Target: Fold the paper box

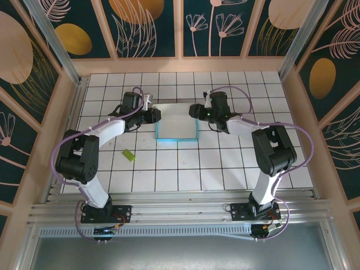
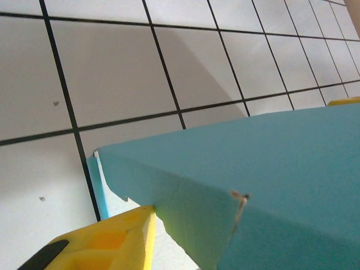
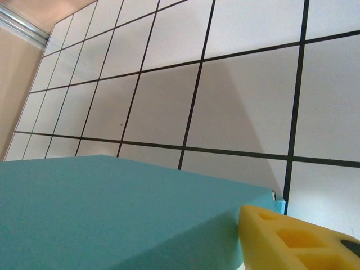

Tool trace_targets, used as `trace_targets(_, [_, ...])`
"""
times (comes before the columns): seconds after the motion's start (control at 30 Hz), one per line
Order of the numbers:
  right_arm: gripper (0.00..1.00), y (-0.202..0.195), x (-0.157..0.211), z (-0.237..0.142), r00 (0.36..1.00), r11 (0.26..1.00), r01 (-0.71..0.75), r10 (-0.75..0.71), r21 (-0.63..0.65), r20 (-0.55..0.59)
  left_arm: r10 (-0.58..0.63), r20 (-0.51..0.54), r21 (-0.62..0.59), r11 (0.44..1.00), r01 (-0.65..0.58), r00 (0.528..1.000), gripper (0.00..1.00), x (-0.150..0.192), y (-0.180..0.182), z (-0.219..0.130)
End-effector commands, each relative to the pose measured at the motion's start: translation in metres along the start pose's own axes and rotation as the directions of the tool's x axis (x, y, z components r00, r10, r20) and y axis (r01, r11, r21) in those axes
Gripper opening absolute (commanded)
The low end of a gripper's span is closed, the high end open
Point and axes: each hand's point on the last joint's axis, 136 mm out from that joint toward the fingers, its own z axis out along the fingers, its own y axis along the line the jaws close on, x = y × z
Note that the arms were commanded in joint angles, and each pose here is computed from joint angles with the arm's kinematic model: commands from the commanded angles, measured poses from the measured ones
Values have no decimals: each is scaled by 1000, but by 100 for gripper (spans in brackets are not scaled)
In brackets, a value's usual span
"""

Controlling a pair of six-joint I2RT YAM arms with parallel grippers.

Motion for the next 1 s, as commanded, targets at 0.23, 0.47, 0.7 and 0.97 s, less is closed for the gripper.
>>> trace_targets(0.23, [53,15,17,2,998,998,-61,61,-3,1,9,6,102,995,-10,1000,32,8,-28,-9])
trace_targets(0.47, [54,5,37,-3,1000,999,-2,2,52,15,1,-9,91,996,0,1000,32,24,-23,-14])
trace_targets(0.7, [55,-3,53,-9,999,996,41,-43,79,25,-19,-30,71,997,21,999,32,53,-13,-20])
trace_targets(0.97, [60,4,53,-38,995,994,69,-76,88,70,-10,30,76,997,7,999,50,49,-23,-44])
